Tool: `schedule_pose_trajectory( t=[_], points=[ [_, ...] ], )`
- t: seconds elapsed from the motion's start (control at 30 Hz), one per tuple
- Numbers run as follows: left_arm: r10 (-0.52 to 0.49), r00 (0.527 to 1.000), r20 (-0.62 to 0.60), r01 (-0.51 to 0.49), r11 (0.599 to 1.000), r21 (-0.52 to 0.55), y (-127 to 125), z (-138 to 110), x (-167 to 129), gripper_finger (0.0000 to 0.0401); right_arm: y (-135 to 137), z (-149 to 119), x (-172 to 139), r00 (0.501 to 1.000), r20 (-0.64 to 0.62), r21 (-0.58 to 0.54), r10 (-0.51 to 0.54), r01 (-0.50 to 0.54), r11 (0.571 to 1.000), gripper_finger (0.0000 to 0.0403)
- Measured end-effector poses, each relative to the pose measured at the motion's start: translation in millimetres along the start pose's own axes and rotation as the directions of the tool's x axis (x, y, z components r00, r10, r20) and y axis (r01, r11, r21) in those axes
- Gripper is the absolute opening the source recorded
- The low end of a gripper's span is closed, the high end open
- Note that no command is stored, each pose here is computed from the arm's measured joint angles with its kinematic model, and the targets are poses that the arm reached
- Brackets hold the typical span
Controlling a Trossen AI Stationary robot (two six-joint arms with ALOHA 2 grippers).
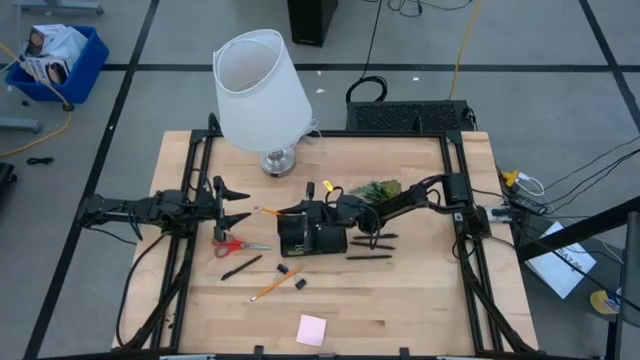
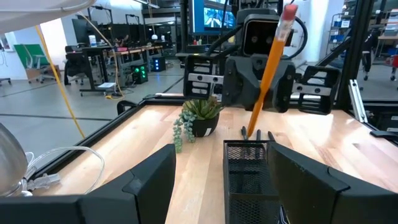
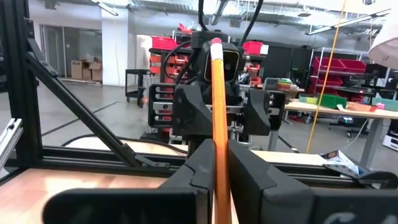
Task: Pick and place office supplies into organizer
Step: Put the right orange pencil into the black desk organizer, then put the black pen into the black desk organizer
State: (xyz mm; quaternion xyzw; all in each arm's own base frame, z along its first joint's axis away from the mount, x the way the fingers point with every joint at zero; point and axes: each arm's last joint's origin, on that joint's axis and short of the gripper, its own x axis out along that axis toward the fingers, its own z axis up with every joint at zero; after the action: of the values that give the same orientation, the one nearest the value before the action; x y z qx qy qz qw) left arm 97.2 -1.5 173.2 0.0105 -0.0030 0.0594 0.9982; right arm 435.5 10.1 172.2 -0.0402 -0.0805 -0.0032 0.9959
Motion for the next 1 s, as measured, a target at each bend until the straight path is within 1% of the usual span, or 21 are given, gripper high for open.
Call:
schedule_pose_trajectory(
  t=[0.13, 0.3, 0.37, 0.73, 0.87, 1.0],
  points=[
    [0.000, 1.000, 0.000, 0.000, 1.000, 0.000, 0, 0, 0, 0.0255, -1, 0, 0, 1.000, -0.003, -0.002, -0.002, 0.002, 1.000, 0.0023],
    [0.000, 1.000, 0.000, 0.000, 1.000, 0.000, 0, 0, 0, 0.0255, -1, -1, 0, 1.000, -0.014, 0.018, -0.002, 0.002, 1.000, 0.0051],
    [0.000, 1.000, 0.000, 0.000, 1.000, 0.000, 0, 0, 0, 0.0255, -2, -1, 0, 1.000, -0.011, 0.019, -0.003, 0.003, 1.000, 0.0055],
    [-0.001, 1.000, 0.000, 0.001, 1.000, 0.000, 0, 0, 0, 0.0255, -1, -3, 0, 1.000, -0.027, 0.008, -0.001, 0.001, 1.000, 0.0036],
    [-0.001, 1.000, 0.000, 0.001, 1.000, 0.000, 0, 0, 0, 0.0255, 4, 6, -3, 0.993, -0.115, -0.031, 0.022, -0.025, 0.999, 0.0031],
    [0.000, 1.000, 0.000, 0.000, 1.000, 0.000, 0, 0, 0, 0.0255, 20, 17, -7, 0.970, -0.233, -0.065, 0.066, -0.083, 0.994, 0.0026]
  ],
)
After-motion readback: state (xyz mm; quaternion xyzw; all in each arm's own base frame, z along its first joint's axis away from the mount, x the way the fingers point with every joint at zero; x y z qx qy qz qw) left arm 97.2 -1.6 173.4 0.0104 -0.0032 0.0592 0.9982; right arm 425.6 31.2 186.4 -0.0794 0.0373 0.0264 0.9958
